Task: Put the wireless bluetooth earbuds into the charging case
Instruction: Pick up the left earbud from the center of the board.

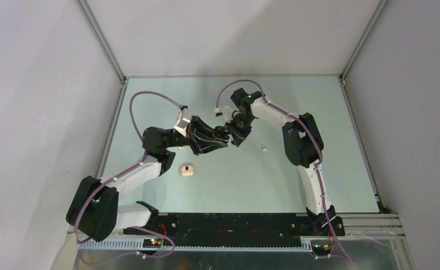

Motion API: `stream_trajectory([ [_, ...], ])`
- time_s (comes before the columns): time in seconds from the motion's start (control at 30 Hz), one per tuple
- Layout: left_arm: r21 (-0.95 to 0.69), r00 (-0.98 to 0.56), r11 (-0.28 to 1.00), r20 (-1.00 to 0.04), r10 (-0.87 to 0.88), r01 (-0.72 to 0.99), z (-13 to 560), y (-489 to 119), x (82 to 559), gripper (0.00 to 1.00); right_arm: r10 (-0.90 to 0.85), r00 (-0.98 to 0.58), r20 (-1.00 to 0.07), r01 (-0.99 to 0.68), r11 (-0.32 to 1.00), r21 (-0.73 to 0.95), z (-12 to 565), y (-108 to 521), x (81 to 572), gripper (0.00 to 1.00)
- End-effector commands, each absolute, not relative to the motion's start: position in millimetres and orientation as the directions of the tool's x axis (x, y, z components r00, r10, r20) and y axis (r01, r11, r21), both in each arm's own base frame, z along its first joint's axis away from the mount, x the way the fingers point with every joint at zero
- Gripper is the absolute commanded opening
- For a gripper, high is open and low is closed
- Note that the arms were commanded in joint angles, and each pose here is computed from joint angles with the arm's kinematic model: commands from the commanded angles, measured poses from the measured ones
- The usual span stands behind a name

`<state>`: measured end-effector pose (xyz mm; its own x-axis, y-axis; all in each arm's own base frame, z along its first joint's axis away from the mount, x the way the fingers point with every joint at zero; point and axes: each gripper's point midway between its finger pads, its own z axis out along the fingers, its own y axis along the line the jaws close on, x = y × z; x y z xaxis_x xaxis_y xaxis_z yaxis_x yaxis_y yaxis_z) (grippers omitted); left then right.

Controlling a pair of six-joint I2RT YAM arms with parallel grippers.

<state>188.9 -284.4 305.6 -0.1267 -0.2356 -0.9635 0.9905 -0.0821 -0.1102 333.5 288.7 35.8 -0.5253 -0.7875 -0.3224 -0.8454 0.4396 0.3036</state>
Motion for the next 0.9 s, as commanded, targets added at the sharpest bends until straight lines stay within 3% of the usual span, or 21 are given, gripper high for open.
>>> stream_trajectory([
  [0.0,-0.041,-0.065,-0.093,-0.96,-0.271,0.995,326,-283,184,0.02,-0.737,-0.549,-0.395,-0.836,0.496,0.235,65,280,365,0.18],
  [0.27,-0.044,-0.068,-0.093,-0.96,-0.272,0.995,326,-283,184,0.02,-0.739,-0.605,-0.297,-0.796,0.572,0.197,18,272,373,0.18],
  [0.87,-0.036,-0.062,-0.097,-0.958,-0.279,0.995,329,-283,182,0.02,-0.799,-0.537,-0.27,-0.838,0.471,0.275,14,302,331,0.18],
])
